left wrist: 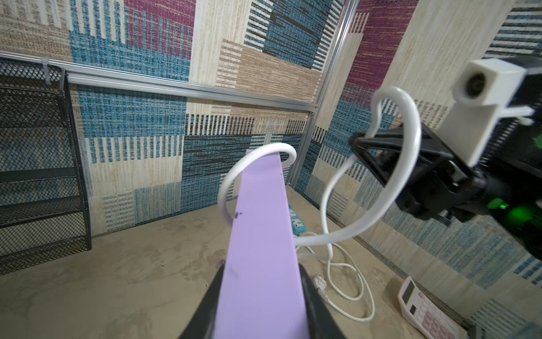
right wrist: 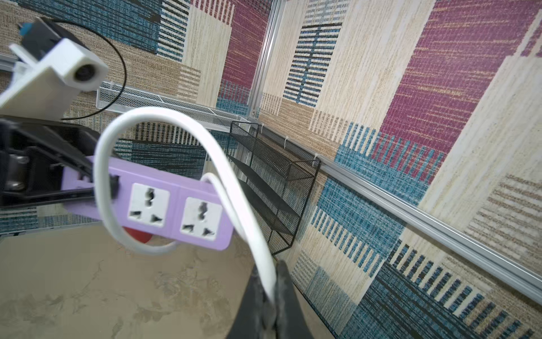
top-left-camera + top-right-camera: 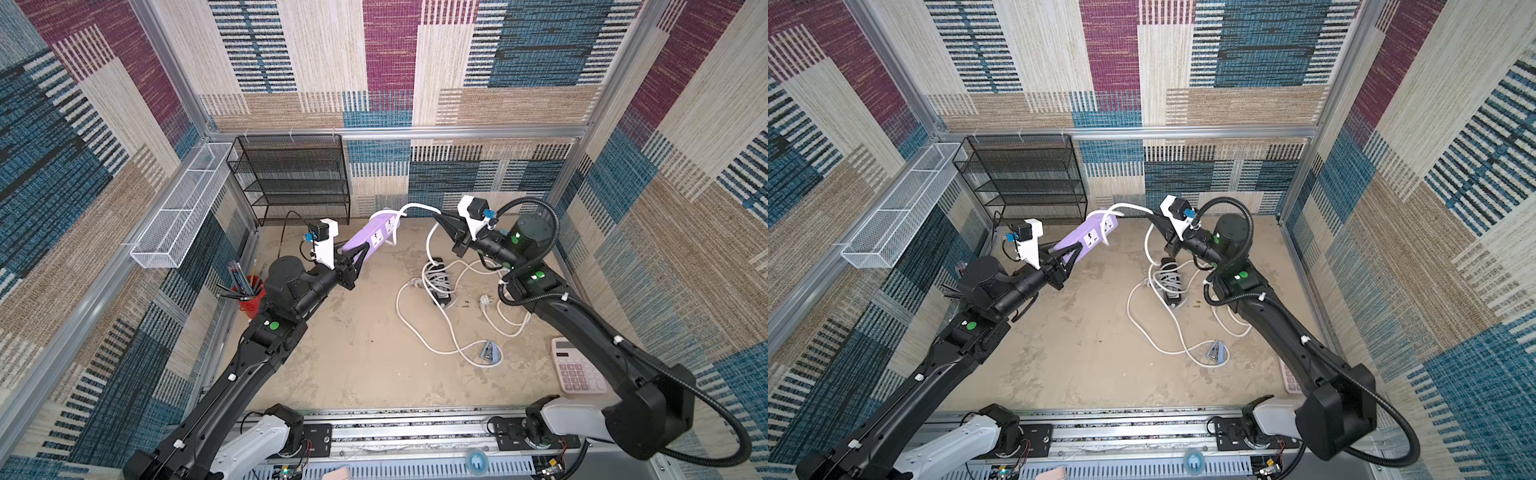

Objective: Unwrap the cord wrapped around the power strip
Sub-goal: Unwrap the power cord from the power strip, then place the power strip at the corner of the board.

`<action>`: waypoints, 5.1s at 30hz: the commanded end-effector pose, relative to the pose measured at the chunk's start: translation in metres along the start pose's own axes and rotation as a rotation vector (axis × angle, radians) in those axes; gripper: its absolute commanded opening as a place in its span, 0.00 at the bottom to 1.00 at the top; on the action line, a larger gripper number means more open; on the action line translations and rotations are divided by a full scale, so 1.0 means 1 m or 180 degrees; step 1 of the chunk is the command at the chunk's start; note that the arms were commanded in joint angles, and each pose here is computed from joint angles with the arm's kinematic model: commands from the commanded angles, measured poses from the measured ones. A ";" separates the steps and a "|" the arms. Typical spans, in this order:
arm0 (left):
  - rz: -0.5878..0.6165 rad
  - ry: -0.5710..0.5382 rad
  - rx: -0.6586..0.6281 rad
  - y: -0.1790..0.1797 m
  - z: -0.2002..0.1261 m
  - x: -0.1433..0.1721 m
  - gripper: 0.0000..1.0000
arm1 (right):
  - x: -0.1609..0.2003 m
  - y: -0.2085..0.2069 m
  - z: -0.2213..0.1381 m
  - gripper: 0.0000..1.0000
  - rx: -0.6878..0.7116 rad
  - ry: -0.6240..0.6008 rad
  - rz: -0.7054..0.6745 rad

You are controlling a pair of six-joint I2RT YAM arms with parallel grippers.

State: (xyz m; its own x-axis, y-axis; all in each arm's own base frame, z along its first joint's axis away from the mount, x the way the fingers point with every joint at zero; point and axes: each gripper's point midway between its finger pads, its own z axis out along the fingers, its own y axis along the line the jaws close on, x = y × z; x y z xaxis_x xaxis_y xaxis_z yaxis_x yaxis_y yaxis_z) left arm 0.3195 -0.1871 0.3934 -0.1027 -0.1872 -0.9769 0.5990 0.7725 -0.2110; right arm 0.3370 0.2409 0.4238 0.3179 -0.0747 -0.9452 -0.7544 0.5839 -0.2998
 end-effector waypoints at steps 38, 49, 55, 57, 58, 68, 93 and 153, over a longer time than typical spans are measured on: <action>-0.0627 0.0745 0.0717 -0.042 -0.021 0.087 0.00 | 0.065 -0.074 0.064 0.00 0.0100 0.0226 0.0441; -0.0024 0.0530 -0.0507 0.028 0.000 0.042 0.00 | 0.065 -0.074 -0.022 0.00 0.0891 0.0705 0.0542; 0.0225 0.0303 -0.0982 0.057 0.011 -0.001 0.00 | 0.104 -0.066 -0.063 0.00 0.1334 0.1044 0.0977; 0.0340 0.0198 -0.1069 0.061 0.012 -0.014 0.00 | 0.117 -0.059 -0.071 0.00 0.1387 0.1116 0.1160; 0.0391 0.0130 -0.1112 0.064 0.012 -0.023 0.00 | 0.126 -0.057 -0.077 0.00 0.1454 0.1165 0.1259; 0.0435 -0.0338 -0.0316 0.021 0.010 -0.064 0.00 | 0.219 -0.038 -0.113 0.00 0.1914 0.1689 0.1878; 0.0650 -0.0302 -0.0083 0.007 -0.017 -0.063 0.00 | 0.345 -0.089 -0.171 0.00 0.2673 0.2109 0.2701; 0.0087 0.1409 0.1318 -0.044 0.024 0.015 0.00 | 0.060 0.060 0.053 0.89 0.0004 0.1333 -0.1375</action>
State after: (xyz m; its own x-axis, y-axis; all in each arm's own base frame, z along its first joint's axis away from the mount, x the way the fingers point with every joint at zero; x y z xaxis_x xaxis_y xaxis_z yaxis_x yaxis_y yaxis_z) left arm 0.3146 -0.2368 0.3786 -0.4008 0.1679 -0.9007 0.8284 0.4863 -0.2780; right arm 0.3387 0.3137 0.3564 0.3442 -0.6013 -0.7211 -0.6168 0.4342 -0.6565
